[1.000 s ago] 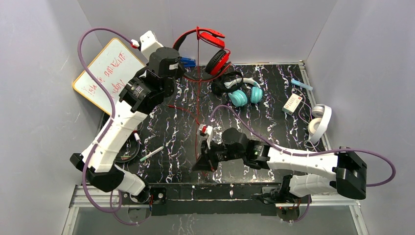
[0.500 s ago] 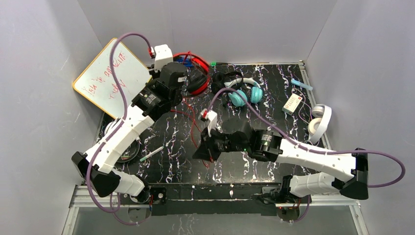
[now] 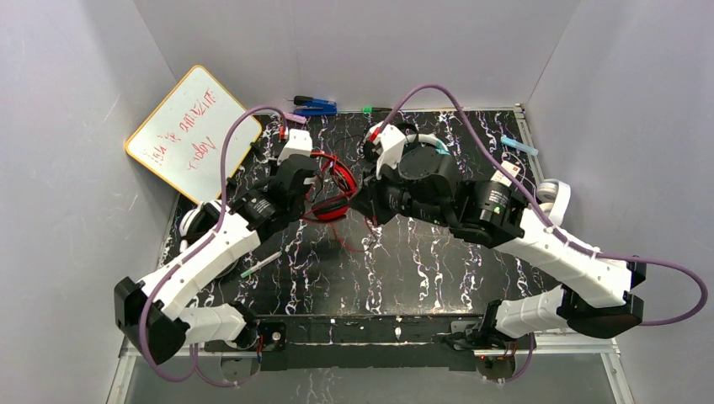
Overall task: Wrap the headphones
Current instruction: Wrap the headphones cable around the headphones.
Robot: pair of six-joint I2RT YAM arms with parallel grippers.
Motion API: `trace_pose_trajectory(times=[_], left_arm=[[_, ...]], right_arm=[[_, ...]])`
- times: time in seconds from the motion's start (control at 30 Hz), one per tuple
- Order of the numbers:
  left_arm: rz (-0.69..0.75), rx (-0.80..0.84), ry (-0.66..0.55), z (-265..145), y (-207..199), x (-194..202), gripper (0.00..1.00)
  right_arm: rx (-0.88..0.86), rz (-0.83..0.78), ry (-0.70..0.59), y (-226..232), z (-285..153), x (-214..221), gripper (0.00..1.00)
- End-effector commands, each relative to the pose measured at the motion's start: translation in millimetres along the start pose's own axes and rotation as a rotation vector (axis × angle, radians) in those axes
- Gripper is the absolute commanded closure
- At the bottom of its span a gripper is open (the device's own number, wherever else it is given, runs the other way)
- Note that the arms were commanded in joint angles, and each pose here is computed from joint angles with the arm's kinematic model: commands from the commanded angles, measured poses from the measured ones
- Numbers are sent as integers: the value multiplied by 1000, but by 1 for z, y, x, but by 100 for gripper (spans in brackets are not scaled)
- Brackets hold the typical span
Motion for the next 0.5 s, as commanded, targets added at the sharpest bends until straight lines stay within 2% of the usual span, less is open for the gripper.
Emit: trace_pose_trajectory(times=[0.0,0.13,0.27,0.37,0.47], left_arm=[[-40,144,-36,-12,-6,-7,100],[11,234,-12,-18,-13,5,100],[57,404,19,-35,-27,12,100],[72,574,67,-56,-43,16,100],[105,639,151,-70,-45,25,100]], right_arm=[[183,-39,-12,-41,-21,-15,99],[254,-73,-16,-63,-26,-10,99],[295,-94,-46,-84,-24,-5,99],[313,-98,-1,-102,-14,8,99],[341,-71,53,-125,-5,21,99]])
Point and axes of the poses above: each gripper's point midway between its finger pads, its own z axis out along the fingers, its own y axis along the line the jaws close on, x = y × z, the point moved 1 cm from there along -z, back along the fingers, and after that the axes turned 15 degrees about -z, right-handed, at the moved point
